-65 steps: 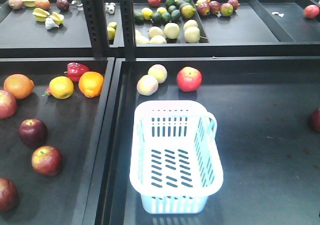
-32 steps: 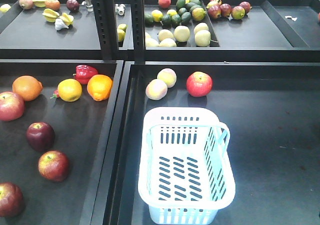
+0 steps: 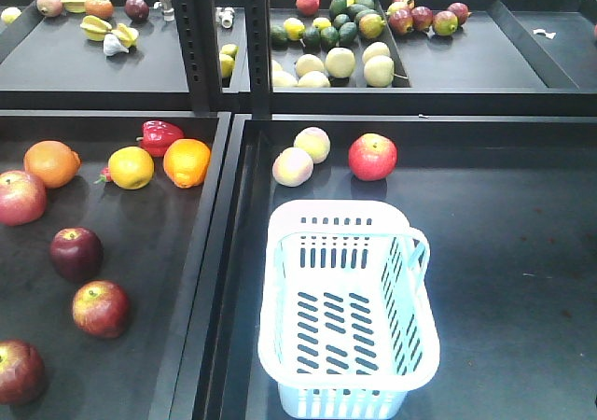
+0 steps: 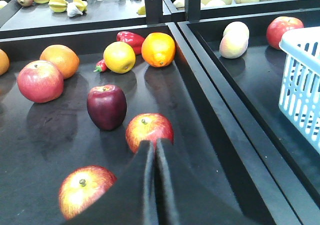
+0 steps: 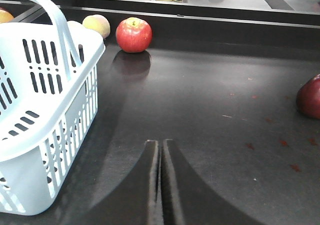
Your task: Pick three apples into basket with both arms
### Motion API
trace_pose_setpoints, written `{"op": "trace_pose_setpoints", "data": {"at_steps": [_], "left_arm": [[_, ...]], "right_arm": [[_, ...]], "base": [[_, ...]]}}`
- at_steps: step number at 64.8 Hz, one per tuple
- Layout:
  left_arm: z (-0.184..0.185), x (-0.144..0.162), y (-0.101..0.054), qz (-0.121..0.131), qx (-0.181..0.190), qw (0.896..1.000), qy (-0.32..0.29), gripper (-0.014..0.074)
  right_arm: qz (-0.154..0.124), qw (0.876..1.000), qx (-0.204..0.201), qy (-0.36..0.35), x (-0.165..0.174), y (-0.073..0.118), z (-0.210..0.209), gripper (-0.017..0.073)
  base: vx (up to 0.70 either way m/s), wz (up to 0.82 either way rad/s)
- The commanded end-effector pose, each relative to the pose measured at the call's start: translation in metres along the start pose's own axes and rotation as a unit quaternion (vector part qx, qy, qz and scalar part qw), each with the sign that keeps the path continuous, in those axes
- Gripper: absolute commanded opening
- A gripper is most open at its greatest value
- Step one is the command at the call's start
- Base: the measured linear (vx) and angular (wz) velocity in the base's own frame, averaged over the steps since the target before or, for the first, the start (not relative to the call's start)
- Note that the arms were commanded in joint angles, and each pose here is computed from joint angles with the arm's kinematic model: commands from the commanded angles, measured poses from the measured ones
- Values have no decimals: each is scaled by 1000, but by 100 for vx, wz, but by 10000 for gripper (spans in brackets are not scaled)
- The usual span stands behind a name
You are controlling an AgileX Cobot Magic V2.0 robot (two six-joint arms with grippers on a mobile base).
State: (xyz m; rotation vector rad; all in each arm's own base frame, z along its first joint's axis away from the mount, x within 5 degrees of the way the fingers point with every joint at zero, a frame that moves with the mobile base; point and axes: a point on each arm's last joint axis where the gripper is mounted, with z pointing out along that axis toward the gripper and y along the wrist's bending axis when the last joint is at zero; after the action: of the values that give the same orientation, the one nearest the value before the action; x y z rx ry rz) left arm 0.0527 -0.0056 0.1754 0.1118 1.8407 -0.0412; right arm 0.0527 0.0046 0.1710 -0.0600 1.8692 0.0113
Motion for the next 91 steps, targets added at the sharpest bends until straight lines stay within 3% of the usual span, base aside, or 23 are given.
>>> {"op": "trace_pose_setpoints", "data": {"at_steps": [1, 26, 29, 30, 33, 34, 37, 50, 54, 58, 61, 68, 74, 80, 91], "left_arm": [[-4, -15, 1, -3, -3, 998, -55, -6], [-4, -15, 1, -1, -3, 998, -56, -6], [-4, -16, 2, 29, -10, 998, -59, -6], [-5, -17, 2, 56, -16, 996, -62, -6], [-5, -17, 3, 87, -23, 994, -65, -6], [-5, -18, 4, 113, -29, 991, -67, -6], [-5, -18, 5, 142, -36, 987, -69, -6], [-5, -19, 5, 148, -38, 986, -70, -6], [-5, -22, 4, 120, -33, 988, -91, -6], [-8, -32, 3, 29, -18, 989, -144, -6], [-10, -39, 3, -6, -14, 983, -185, -6], [-20, -58, 5, -9, -23, 958, -284, -6], [-32, -79, 5, -55, -9, 947, -316, -6], [-30, -97, 5, -75, 0, 960, -268, -6], [4, -133, 6, -78, 0, 990, -114, -6]], "right_arm": [[1, 999, 7, -37, -5, -1, 0, -4], [1, 999, 7, -37, -5, -1, -1, -4], [1, 999, 7, -37, -5, -1, -1, -4], [1, 999, 7, -37, -5, -1, -1, -4], [1, 999, 7, -37, -5, -1, -1, -4], [1, 999, 7, -37, -5, -1, -1, -4], [1, 999, 7, -37, -5, -1, -1, -4], [1, 999, 7, -37, -5, -1, -1, -4], [1, 999, 7, -37, -5, -1, -1, -4], [1, 999, 7, -37, -5, -1, -1, -4], [1, 999, 7, -37, -5, -1, -1, -4], [1, 999, 7, -37, -5, -1, -1, -4], [1, 999, 7, -37, -5, -1, -1, -4], [1, 999, 7, -37, -5, -1, -1, -4], [1, 999, 7, -37, -5, -1, -1, -4]], "base": [[0, 0], [0, 0], [0, 0], [0, 0], [0, 0], [0, 0], [0, 0], [0, 0], [0, 0], [0, 0], [0, 0], [0, 0], [0, 0], [0, 0], [0, 0]]}}
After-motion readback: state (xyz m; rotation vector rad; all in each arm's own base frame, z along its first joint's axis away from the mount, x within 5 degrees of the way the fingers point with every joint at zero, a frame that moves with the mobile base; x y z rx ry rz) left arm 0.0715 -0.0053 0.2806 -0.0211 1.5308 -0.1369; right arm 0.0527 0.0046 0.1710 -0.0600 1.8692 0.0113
